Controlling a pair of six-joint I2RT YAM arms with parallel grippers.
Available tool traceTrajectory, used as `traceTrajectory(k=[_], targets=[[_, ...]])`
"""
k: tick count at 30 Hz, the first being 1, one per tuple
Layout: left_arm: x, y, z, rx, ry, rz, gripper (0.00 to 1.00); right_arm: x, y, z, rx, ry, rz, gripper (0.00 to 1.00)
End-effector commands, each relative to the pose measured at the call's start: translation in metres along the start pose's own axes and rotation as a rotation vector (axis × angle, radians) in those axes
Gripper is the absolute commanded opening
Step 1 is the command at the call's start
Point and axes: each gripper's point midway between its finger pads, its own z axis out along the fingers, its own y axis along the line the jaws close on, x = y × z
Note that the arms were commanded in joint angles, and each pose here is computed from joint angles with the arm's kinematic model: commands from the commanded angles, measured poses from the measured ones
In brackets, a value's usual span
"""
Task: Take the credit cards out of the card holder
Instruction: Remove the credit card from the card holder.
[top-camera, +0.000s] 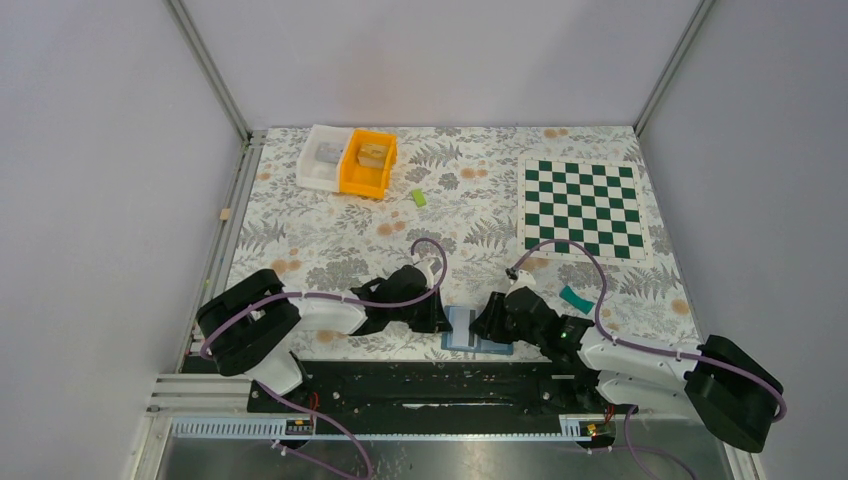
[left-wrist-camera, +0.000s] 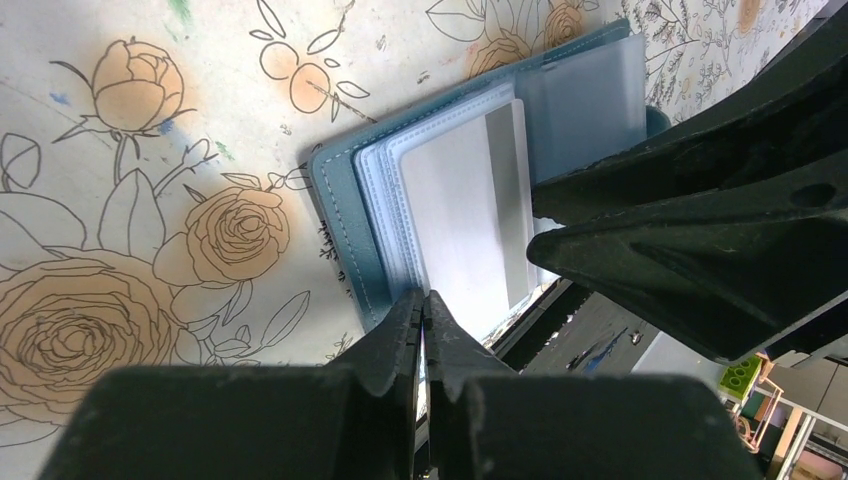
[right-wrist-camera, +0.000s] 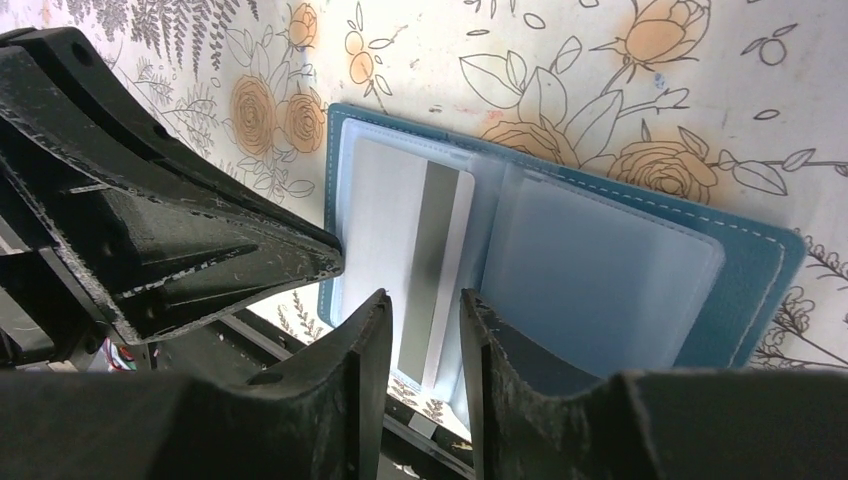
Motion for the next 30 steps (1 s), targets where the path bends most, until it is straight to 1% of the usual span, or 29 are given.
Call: traceTrajectory(k=[1,7,12,19,23,30], targets=[[0.007,0.007,-0.001,-0.014,0.012,-0.001,0.04,-0.001,-0.001,0.003,-0.005,-0.004,0.01,0.38],[0.008,0.009,0.001,-0.019,0.021,-0.001,0.02,0.0,0.001,0.004,-0.065,-0.005,0.019,0.37],[0.008,0.009,0.001,-0.02,0.025,0.0,0.02,-0.004,-0.004,0.003,-0.06,-0.018,0.027,0.37],[0.01,0.011,0.002,-0.027,0.032,-0.005,0.01,0.002,-0.001,0.004,-0.06,0.039,0.023,0.38],[0.011,0.013,0.003,-0.032,0.037,-0.009,0.01,0.001,0.009,0.004,-0.128,0.033,0.024,0.34],[0.016,0.021,0.003,-0.062,0.048,-0.017,0.0,-0.008,0.033,0.0,-0.276,0.026,-0.062,0.24]])
